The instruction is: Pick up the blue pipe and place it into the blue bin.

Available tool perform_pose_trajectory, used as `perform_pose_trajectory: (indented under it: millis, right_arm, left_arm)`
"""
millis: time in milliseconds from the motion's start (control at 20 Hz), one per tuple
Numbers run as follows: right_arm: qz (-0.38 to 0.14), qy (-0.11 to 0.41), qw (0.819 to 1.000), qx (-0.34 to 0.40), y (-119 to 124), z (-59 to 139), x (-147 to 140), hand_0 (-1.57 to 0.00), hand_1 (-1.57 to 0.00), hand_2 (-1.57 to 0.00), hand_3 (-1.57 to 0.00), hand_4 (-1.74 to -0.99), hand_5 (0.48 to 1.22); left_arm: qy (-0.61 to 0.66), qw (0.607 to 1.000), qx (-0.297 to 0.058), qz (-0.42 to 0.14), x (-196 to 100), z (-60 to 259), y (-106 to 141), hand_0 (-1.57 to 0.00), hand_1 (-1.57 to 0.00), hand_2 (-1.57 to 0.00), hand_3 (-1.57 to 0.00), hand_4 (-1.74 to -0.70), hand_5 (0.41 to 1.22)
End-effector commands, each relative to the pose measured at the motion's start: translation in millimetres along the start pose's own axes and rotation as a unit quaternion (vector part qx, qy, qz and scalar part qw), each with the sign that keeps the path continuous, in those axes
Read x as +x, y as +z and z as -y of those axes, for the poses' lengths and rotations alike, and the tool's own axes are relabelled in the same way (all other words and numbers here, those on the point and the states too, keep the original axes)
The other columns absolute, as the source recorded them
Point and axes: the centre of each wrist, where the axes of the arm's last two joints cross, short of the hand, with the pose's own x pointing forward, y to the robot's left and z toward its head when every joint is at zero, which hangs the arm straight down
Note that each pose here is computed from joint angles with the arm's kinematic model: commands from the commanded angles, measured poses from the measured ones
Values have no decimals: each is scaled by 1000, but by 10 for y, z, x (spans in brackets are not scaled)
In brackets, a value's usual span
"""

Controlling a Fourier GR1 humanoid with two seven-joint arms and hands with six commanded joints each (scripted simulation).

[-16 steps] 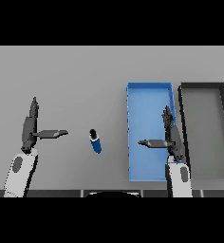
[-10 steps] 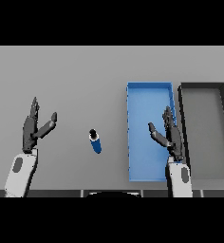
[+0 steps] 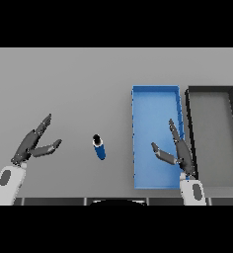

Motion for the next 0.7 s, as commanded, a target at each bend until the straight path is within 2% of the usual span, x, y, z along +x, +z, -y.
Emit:
perform_pose_trajectory:
  millis: [0,150,450,650]
  right_arm:
    - [1,4,1000,2,-1,7,-5,1,1,1,1,-1226,596]
    - [4,2,1000,6,-47,-12,-3,1,1,1,1,-1234,609]
    - [13,-1,1000,13,-53,23,29,1,1,1,1,-1283,642]
    - [8,1,1000,8,-37,43,33,1,1,1,1,-1294,653]
  left_arm:
    - [0,1000,-27,-6,10,54,25,1,1,1,1,-1168,592]
    - [-1,996,-90,-17,89,190,41,1,1,1,1,-1184,557]
    - [-4,986,-166,-16,162,633,-25,1,1,1,1,-1205,502]
    - [-2,985,-174,-9,141,890,-179,1,1,1,1,-1207,479]
